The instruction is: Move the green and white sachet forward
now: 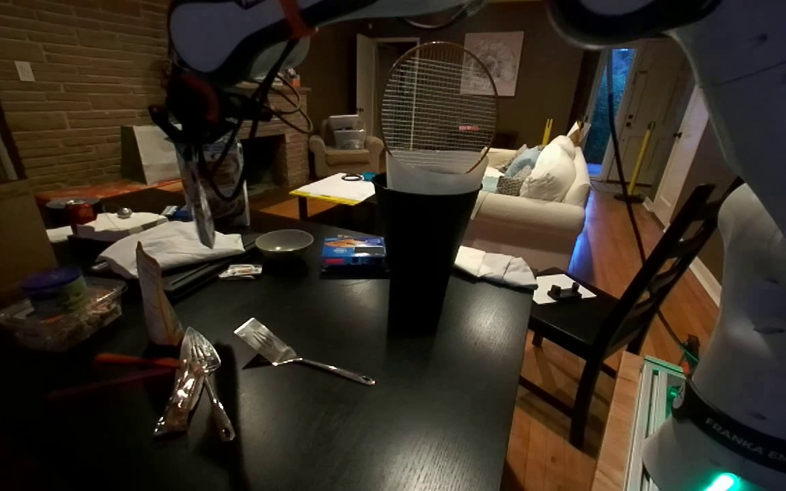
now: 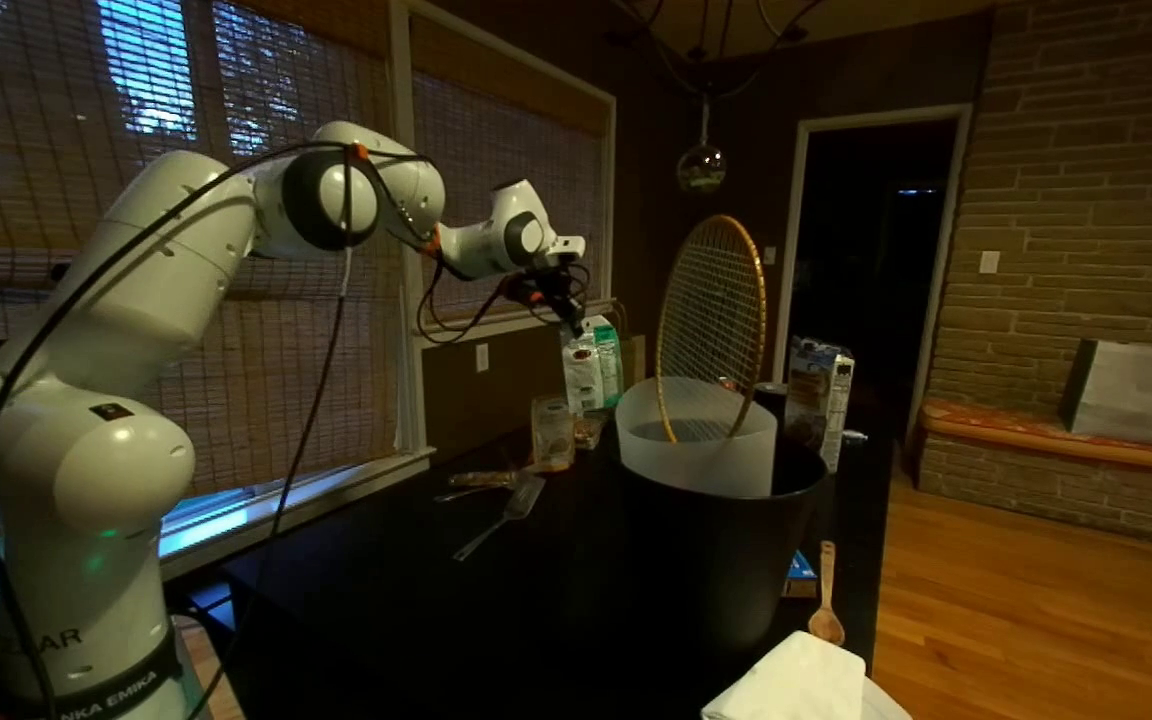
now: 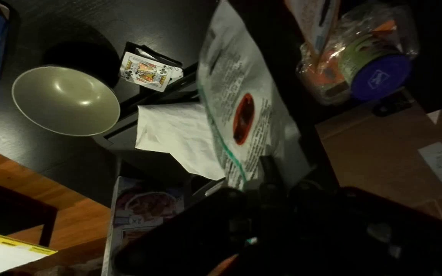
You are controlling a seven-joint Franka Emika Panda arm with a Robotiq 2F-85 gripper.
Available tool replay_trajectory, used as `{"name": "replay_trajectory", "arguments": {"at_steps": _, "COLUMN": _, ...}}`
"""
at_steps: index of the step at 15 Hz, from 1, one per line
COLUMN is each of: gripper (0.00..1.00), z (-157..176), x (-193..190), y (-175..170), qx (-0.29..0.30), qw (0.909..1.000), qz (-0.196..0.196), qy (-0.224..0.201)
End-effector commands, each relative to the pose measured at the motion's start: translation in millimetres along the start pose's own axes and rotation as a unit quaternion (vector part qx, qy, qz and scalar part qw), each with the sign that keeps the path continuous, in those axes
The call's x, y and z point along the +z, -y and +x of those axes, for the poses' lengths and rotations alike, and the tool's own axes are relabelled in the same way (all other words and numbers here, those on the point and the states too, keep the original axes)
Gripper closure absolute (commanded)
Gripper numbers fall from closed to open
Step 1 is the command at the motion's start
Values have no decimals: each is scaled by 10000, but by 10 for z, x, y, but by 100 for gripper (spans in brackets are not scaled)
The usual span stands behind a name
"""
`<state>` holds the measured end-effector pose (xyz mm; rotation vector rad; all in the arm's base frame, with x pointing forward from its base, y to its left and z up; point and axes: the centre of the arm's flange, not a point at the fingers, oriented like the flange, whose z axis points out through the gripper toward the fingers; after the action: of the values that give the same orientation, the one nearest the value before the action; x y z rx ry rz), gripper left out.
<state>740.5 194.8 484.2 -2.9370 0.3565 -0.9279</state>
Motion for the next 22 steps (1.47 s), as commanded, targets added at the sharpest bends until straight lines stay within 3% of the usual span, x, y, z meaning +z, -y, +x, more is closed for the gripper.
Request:
{"name": "replay_trajectory", "arguments": {"at_steps": 1, "gripper": 100, "z": -491, "x": -745, "y": 131, "qx": -8, "qw": 10000, "qz": -66, "qy": -6}}
{"name": "replay_trajectory", "arguments": {"at_steps": 5, "gripper": 100, "z": -952, "x": -1223, "y": 456, "qx": 749, "qw": 9939, "qz": -803, "qy": -137}}
{"name": "replay_trajectory", "arguments": {"at_steps": 9, "gripper": 100, "z": -1392, "x": -1449, "y": 637, "qx": 1526, "qw": 9771, "qz": -1480, "qy": -98}}
{"name": "replay_trajectory", "arguments": {"at_steps": 12, "gripper": 100, "z": -1869, "x": -1479, "y": 775, "qx": 1934, "qw": 9666, "qz": -1670, "qy": -214}}
{"name": "replay_trajectory", "arguments": {"at_steps": 13, "gripper": 100, "z": -1405, "x": -1354, "y": 848, "qx": 1654, "qw": 9734, "qz": -1580, "qy": -84}}
{"name": "replay_trajectory", "arguments": {"at_steps": 15, "gripper": 99, "z": -1573, "x": -1347, "y": 974, "qx": 1612, "qw": 9744, "qz": -1564, "qy": -14}}
{"name": "replay_trajectory", "arguments": {"at_steps": 22, "gripper": 99, "z": -1417, "x": -1309, "y": 840, "qx": 1709, "qw": 9725, "qz": -1580, "qy": 4}}
